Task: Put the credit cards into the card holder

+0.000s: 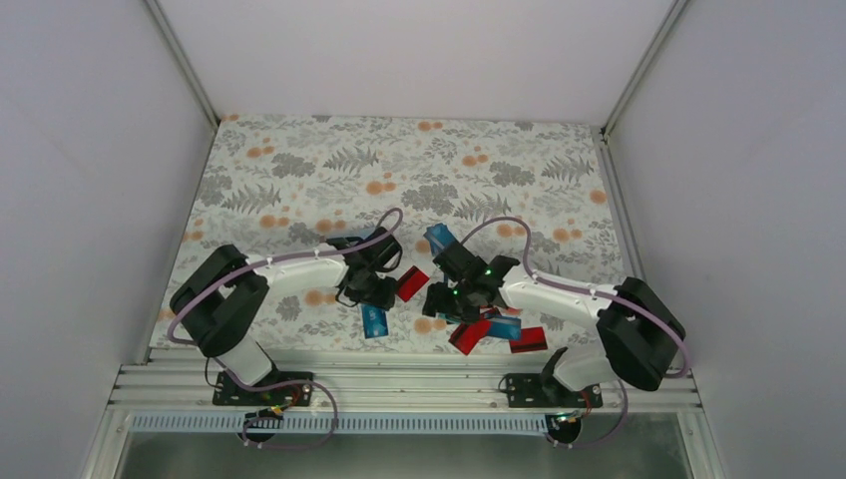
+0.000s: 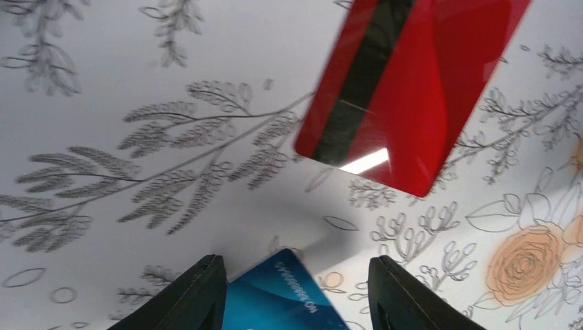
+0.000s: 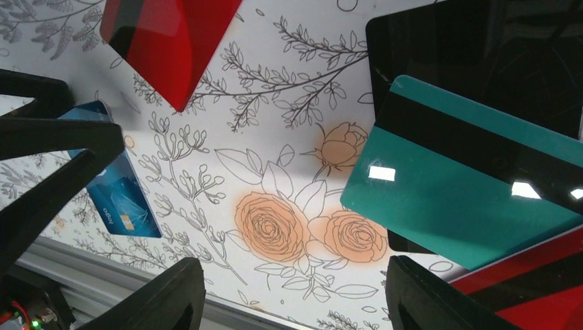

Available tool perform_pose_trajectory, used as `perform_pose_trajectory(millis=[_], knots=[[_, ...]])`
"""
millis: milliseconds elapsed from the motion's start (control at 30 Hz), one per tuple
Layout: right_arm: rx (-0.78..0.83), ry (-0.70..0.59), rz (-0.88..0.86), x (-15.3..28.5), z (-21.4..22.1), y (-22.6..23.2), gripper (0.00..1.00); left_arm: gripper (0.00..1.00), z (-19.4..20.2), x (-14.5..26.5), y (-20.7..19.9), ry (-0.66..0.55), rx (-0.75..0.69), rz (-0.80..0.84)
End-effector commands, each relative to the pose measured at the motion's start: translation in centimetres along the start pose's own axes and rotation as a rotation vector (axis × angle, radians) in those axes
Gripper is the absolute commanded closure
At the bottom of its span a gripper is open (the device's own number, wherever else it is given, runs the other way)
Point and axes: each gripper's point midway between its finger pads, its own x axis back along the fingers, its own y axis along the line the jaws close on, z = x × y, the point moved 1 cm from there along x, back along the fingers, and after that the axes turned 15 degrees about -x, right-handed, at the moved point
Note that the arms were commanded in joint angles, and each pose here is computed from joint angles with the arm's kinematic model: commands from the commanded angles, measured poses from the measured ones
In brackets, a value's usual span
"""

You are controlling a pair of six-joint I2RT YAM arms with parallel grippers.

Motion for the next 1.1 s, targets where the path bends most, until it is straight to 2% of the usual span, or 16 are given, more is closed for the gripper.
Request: perform_pose_trajectory(millis=[0, 267, 533, 867, 1067], knots=[[0.026, -0.013, -0.045, 0.7, -0.2, 0.4, 0.34, 0.48, 1.4, -1.2, -1.0, 0.046, -0.002, -0.019], [0.048, 0.005, -0.051, 0.4, 0.1, 0.3, 0.34, 0.48, 4.3, -1.8, -2.8, 0.081, 0.005, -0.035], [0.065, 0.027, -0.067, 0.5, 0.6, 0.1, 0.34, 0.48, 4.7, -1.0, -3.5, 0.075, 0.04, -0.054], [0.073, 0.045, -0.086, 0.6, 1.1, 0.1, 0.34, 0.48, 6.1, -0.2, -1.6, 0.101, 0.132, -0.164], [0.081, 0.05, -0.103, 0.7, 1.2, 0.5, 0.34, 0.47, 6.1, 0.7, -1.6, 0.081, 0.158, -0.165]])
